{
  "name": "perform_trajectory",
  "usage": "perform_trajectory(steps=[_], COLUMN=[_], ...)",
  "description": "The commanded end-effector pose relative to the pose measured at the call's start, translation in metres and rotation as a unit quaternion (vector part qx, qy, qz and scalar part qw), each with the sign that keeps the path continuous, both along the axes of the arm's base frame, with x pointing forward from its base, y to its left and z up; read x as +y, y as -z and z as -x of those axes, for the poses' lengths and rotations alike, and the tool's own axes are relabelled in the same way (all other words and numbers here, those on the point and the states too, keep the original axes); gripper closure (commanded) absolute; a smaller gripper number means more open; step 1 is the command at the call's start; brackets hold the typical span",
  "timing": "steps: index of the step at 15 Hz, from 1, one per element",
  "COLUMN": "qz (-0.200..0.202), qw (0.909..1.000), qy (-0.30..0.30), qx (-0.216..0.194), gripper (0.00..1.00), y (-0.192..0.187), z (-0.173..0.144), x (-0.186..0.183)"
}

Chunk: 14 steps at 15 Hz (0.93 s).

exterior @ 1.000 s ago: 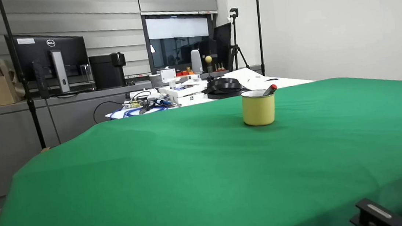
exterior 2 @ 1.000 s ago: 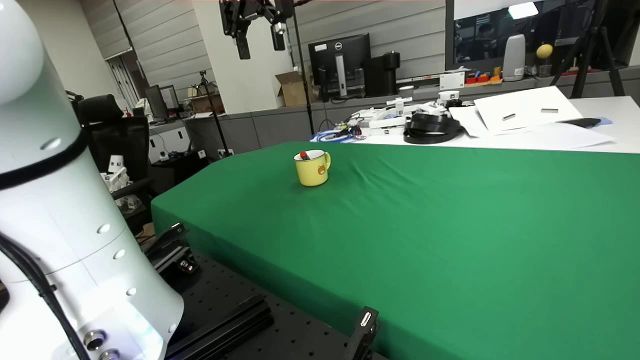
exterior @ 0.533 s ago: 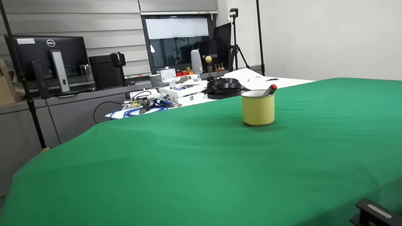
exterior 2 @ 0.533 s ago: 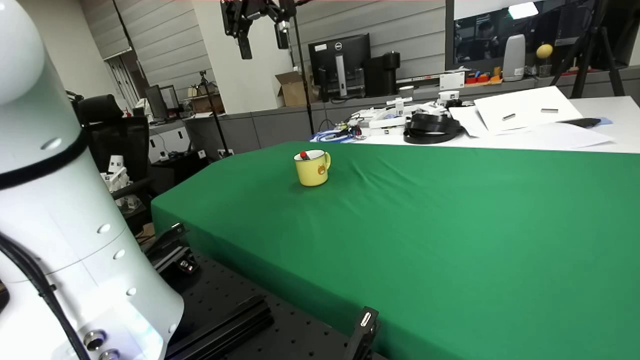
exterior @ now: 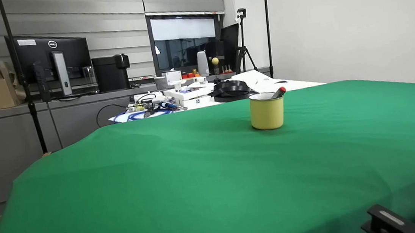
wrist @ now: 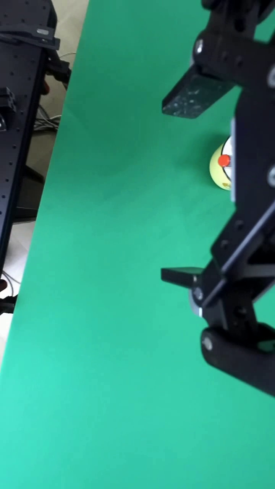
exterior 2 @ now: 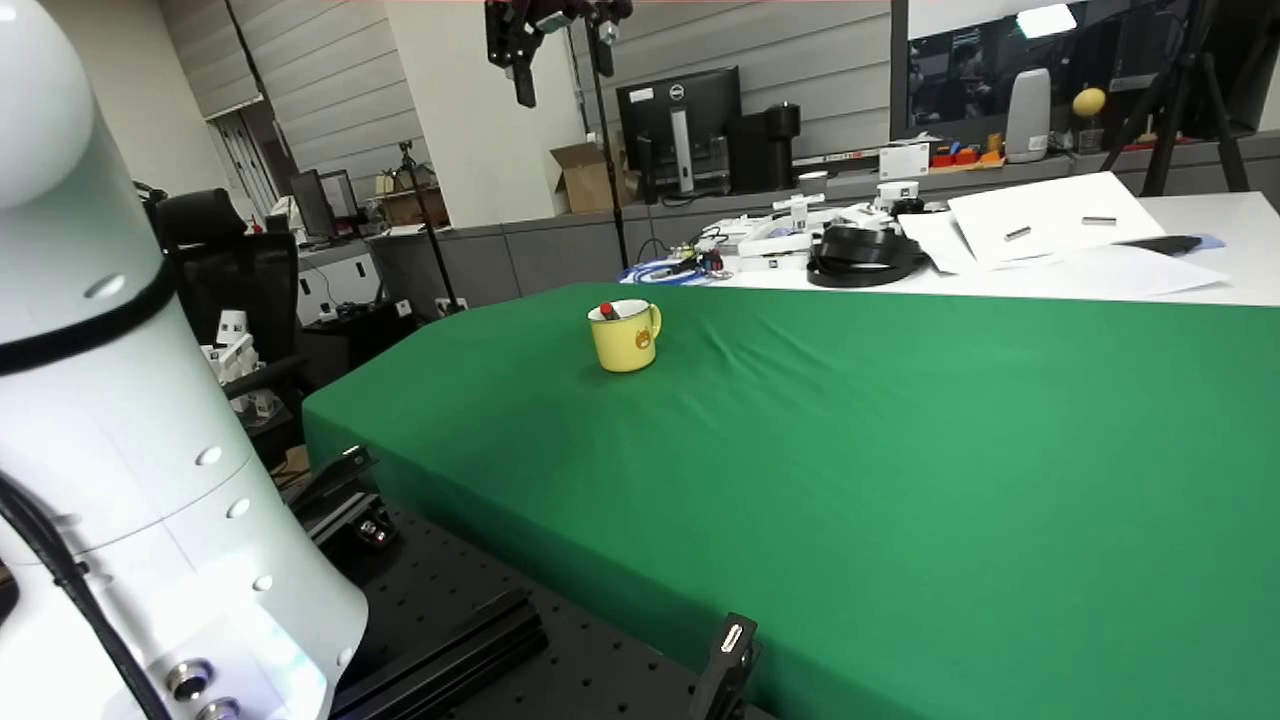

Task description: Remove the marker from the cup.

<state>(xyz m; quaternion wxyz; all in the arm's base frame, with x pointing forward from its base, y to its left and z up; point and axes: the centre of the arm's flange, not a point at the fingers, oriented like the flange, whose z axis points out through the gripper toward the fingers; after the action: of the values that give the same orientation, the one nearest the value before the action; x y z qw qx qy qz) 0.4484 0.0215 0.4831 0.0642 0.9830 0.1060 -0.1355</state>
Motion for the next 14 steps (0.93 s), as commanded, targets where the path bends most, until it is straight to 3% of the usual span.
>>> perform_trajectory(steps=[1,5,8,9,14], qz=[0.009,0.018,0.022,0.016,0.015], qw=[0.9953,0.9844,0.977,0.9818,0.9779], qy=[-0.054,-0.104,-0.134,-0.119,-0.13], qx=[0.08,0.141,0.164,0.148,0.163], gripper=[0.0,0.0,0.0,0.0,0.0], y=[0.002,0.039,0.064,0.067,0.081], z=[-0.065,-0.1,-0.118,-0.09,-0.105], x=[0.02,0.049,0.069,0.06,0.07])
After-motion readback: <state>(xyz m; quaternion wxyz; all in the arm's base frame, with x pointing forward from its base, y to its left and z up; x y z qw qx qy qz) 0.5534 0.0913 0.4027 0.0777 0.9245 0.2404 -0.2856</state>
